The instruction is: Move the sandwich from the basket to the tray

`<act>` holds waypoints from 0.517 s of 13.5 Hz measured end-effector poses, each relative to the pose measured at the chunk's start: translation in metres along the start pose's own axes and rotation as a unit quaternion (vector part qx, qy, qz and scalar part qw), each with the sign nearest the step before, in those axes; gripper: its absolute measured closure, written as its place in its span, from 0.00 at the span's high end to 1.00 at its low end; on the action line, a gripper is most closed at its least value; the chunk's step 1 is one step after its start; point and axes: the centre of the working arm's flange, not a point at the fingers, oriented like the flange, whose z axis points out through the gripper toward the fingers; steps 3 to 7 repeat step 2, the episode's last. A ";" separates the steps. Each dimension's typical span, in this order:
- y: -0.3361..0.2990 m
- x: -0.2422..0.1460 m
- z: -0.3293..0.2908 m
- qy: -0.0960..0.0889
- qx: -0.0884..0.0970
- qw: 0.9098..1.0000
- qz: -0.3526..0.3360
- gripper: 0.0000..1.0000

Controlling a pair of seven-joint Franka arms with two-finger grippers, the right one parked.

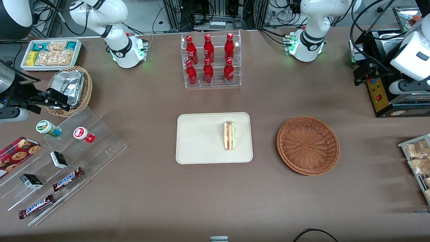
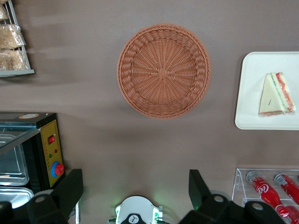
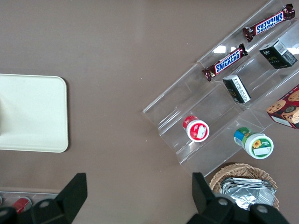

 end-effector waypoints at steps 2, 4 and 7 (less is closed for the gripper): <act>0.002 0.001 0.005 -0.006 0.002 1.000 0.001 1.00; 0.002 0.001 0.005 -0.006 0.002 1.000 0.001 1.00; 0.002 0.001 0.005 -0.006 0.002 1.000 0.001 1.00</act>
